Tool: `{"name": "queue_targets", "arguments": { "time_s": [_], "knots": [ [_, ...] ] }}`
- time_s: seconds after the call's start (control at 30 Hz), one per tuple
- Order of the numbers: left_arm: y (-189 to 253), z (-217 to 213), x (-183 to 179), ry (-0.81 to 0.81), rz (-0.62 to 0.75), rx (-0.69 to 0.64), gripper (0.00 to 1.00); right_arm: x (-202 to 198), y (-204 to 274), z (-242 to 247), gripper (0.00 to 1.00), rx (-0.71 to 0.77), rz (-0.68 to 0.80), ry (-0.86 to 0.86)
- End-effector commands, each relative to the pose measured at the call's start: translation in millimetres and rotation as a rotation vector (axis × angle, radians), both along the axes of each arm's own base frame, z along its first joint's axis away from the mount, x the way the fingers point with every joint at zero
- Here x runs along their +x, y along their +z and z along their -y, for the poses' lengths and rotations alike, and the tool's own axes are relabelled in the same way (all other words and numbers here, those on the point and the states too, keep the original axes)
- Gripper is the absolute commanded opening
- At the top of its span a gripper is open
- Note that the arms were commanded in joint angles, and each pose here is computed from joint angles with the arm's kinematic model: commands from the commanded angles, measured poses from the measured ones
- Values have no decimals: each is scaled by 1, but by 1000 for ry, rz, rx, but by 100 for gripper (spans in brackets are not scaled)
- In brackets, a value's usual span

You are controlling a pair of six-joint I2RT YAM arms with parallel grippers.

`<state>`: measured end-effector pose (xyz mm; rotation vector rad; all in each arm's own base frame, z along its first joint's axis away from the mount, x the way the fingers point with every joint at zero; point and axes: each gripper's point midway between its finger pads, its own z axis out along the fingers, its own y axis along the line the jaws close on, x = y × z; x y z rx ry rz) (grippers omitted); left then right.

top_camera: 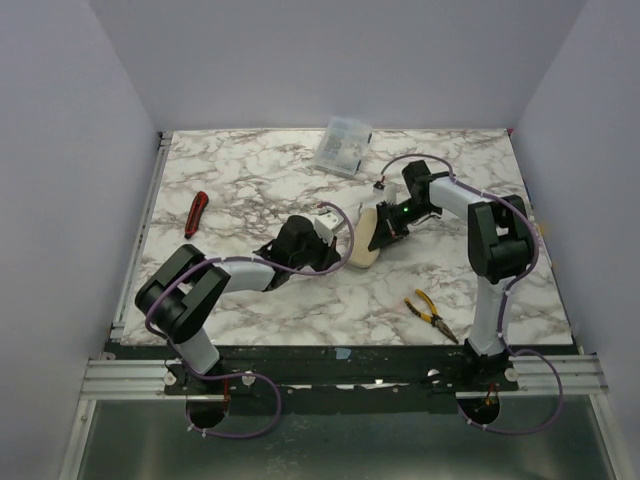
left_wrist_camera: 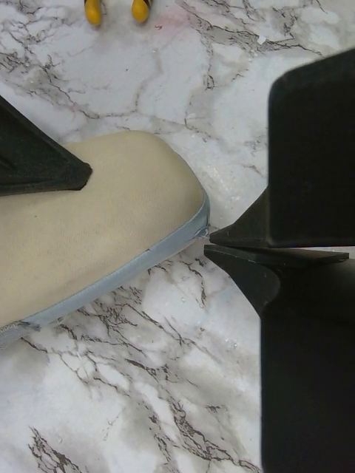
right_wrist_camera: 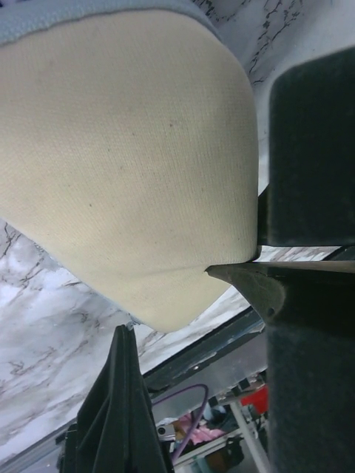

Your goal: Open the umbrella

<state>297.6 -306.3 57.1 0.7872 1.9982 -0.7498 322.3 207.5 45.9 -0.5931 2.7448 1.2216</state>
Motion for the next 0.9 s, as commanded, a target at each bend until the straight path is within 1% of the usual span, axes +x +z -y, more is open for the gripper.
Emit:
{"name": "queue_targets", "arguments": {
  "time_s": [0.0,0.13,0.27,0.3,0.37,0.4,0.43,0.47,0.5,0.53,0.73,0.87],
  "knots": [
    [-5,-15,10,44,39,35,0,-30,-45,40,1,-188,-60,149],
    [-4,-7,14,35,32,17,0,-39,-41,36,0,-134,-91,197],
    [-1,2,13,10,26,-3,0,-43,-43,38,1,-136,-96,214],
    [0,5,9,-15,22,-18,0,-44,-43,39,1,-140,-93,217],
    [8,12,-7,-114,44,-58,0,-45,-43,41,1,-146,-86,227],
    [8,13,-15,-147,57,-59,8,-45,-44,41,1,-148,-81,231],
    [9,14,-22,-181,69,-59,22,-45,-43,41,1,-148,-77,235],
    [6,14,-29,-212,77,-49,32,-45,-44,42,1,-148,-76,238],
    [3,14,-36,-241,85,-43,37,-45,-43,42,1,-146,-71,244],
    [-8,12,-50,-314,137,-6,40,-46,-43,43,1,-141,-64,269],
    [-15,21,-64,-426,223,23,41,-55,-42,46,1,-119,-70,333],
    [-12,34,-67,-468,250,2,41,-55,-41,47,1,-123,-64,331]
  ]
}}
